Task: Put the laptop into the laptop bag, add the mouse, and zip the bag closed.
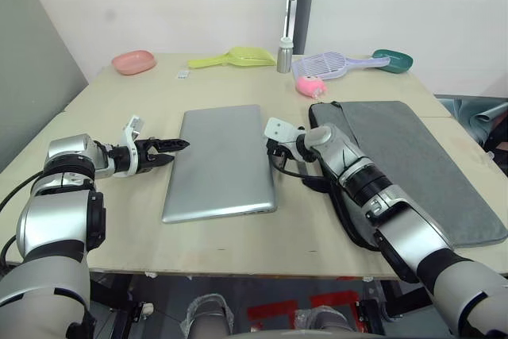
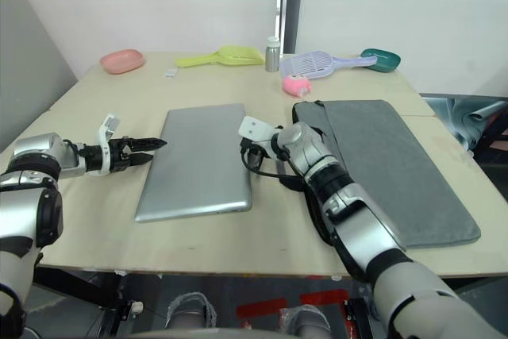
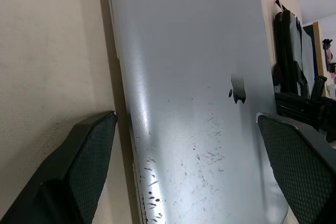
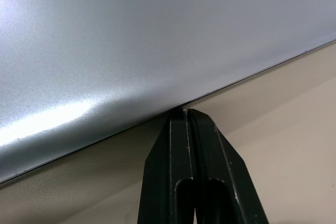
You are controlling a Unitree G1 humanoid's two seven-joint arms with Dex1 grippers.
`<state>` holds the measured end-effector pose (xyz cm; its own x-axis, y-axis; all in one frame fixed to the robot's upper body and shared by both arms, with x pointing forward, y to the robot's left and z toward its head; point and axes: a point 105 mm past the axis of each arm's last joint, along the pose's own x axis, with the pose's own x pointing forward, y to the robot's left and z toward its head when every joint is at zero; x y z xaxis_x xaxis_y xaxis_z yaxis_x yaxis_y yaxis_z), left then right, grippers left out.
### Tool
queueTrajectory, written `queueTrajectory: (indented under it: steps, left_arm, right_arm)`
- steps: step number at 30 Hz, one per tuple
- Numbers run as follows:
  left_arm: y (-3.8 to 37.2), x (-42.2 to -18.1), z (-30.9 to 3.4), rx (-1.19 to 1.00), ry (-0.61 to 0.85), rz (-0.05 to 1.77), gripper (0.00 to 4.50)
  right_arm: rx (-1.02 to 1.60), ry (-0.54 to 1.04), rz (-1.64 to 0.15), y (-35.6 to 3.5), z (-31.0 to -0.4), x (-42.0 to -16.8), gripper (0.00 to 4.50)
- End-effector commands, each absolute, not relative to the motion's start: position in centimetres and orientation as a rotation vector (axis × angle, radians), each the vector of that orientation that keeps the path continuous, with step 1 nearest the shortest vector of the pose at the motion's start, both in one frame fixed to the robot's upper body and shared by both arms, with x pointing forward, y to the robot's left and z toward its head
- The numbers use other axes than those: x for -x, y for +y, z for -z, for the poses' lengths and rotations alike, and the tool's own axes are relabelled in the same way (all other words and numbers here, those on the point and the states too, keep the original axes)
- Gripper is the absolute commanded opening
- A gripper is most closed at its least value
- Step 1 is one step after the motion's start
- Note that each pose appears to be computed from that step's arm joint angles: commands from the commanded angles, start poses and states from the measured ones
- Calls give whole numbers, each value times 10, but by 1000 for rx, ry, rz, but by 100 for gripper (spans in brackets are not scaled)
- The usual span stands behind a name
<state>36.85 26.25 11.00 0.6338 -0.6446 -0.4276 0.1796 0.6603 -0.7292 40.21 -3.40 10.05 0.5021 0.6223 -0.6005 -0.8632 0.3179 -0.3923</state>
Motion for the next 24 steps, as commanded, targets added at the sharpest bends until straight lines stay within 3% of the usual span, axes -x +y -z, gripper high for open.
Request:
queueTrajectory:
  steps: [1, 13, 23, 24]
  left_arm:
    - [248, -350, -66, 786, 896, 486, 450]
    - [230, -345, -48, 850, 937, 503, 450]
    - [218, -354, -74, 947, 843, 609, 450]
    - [216, -355, -77, 947, 834, 632, 424]
  right_arm:
    - [705, 320, -1044, -13, -105, -395, 8]
    - [572, 275, -1106, 19, -109, -382, 8]
    - [592, 273, -1126, 26, -109, -380, 8]
    - [600, 273, -1125, 26, -108, -380, 3]
